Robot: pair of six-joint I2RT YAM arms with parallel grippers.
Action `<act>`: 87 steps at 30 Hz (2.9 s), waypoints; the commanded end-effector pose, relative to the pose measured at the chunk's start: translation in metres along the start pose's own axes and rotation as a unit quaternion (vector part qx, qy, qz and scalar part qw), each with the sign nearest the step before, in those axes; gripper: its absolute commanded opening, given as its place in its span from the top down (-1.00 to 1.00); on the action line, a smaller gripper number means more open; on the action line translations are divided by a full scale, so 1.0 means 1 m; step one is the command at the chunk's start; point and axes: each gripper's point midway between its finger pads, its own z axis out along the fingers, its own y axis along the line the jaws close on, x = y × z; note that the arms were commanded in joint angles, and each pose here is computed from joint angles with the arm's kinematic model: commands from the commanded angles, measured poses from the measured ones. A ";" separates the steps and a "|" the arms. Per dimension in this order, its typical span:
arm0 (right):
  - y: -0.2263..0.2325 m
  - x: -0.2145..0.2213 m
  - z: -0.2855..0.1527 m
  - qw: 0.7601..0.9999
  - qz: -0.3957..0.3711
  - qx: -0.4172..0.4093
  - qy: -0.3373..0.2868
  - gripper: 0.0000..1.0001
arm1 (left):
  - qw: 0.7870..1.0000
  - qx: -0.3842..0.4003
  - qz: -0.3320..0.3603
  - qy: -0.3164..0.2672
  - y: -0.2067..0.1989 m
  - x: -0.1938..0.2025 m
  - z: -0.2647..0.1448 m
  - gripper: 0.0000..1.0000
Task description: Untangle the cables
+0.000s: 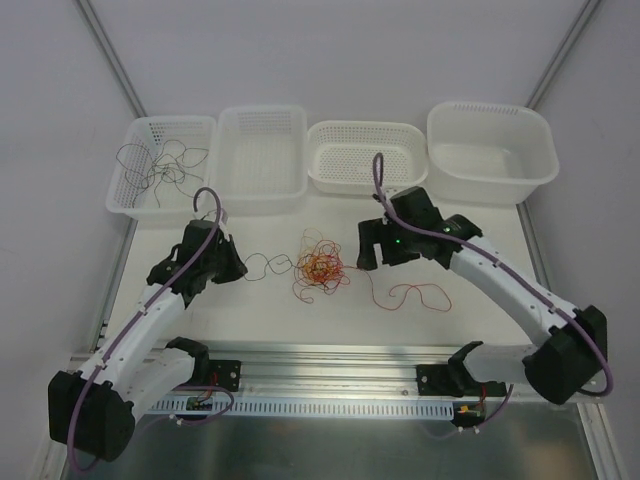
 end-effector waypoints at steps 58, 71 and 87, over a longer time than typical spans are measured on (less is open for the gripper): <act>-0.207 0.020 -0.008 0.913 0.251 0.321 0.013 0.99 | 0.841 -0.370 0.051 -0.391 0.061 -0.203 -0.339 1.00; -0.238 0.028 -0.024 0.883 0.395 0.251 -0.039 0.99 | 0.831 -0.466 0.081 -0.294 0.093 -0.195 -0.291 1.00; -0.086 -0.002 0.048 0.976 0.185 0.115 0.001 0.99 | 0.998 0.018 0.016 -0.056 -0.017 -0.065 -0.059 -0.09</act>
